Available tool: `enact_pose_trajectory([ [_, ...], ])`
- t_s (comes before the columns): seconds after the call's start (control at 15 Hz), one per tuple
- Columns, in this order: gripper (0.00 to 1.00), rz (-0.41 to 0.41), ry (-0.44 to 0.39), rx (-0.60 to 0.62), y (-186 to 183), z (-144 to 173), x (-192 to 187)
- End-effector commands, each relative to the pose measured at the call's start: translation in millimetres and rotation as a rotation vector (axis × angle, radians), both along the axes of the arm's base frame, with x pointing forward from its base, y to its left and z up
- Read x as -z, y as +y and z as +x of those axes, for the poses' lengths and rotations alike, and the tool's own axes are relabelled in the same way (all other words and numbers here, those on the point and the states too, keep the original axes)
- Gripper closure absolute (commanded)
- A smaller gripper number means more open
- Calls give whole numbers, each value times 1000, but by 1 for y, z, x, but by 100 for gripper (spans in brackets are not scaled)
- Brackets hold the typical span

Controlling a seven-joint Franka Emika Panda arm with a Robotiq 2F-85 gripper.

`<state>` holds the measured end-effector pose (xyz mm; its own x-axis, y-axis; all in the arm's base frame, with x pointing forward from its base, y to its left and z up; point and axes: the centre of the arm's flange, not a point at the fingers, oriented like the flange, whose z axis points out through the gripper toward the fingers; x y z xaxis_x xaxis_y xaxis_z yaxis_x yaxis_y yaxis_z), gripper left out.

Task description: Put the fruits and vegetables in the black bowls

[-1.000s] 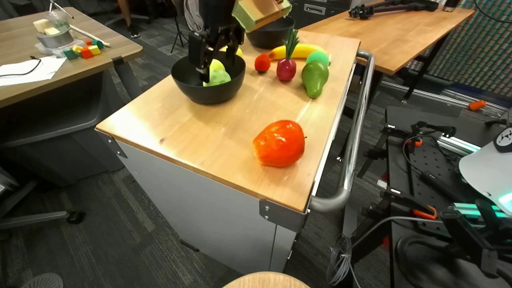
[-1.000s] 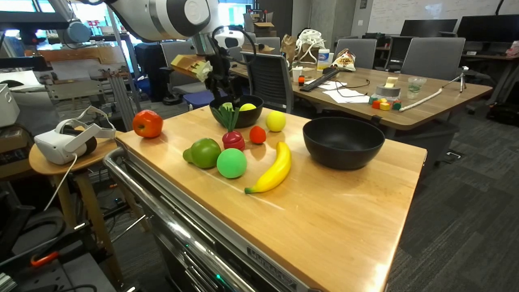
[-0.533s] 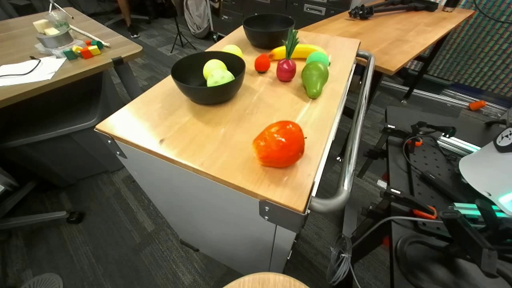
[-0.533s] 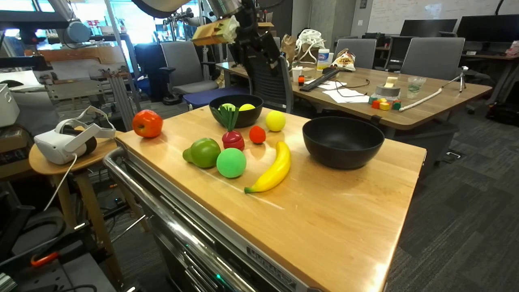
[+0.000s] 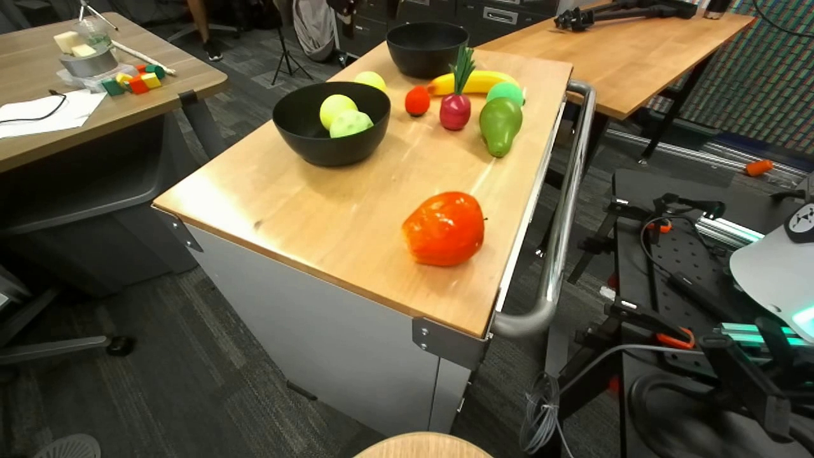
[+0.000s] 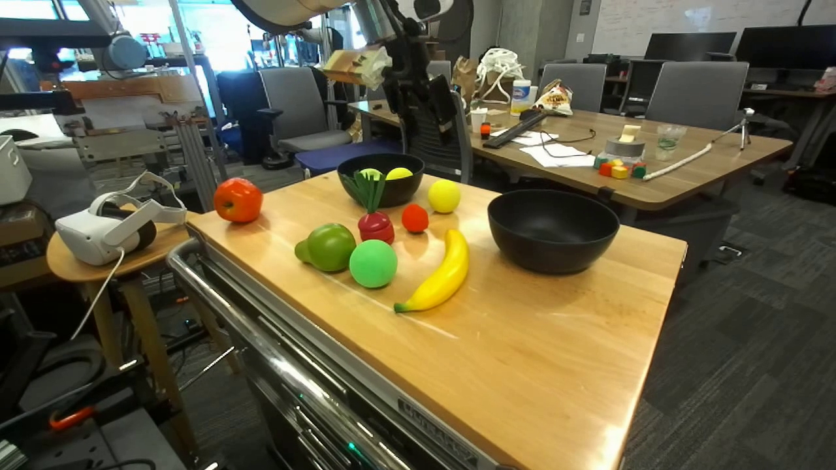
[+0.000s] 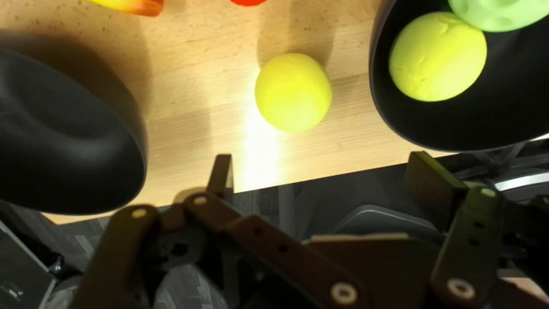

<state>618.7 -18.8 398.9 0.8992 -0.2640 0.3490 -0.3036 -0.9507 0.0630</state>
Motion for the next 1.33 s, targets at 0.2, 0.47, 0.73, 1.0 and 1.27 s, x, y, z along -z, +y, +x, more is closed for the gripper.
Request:
enact_pose_trajectory([
  [0.2, 0, 120, 6, 344, -57, 70, 6],
  [0.47, 0, 166, 72, 547, -71, 84, 47],
  [0.73, 0, 202, 122, 640, -67, 90, 79],
  [1.0, 0, 248, 171, 685, -61, 91, 94],
  [1.27, 1, 264, 211, 700, -54, 90, 100],
])
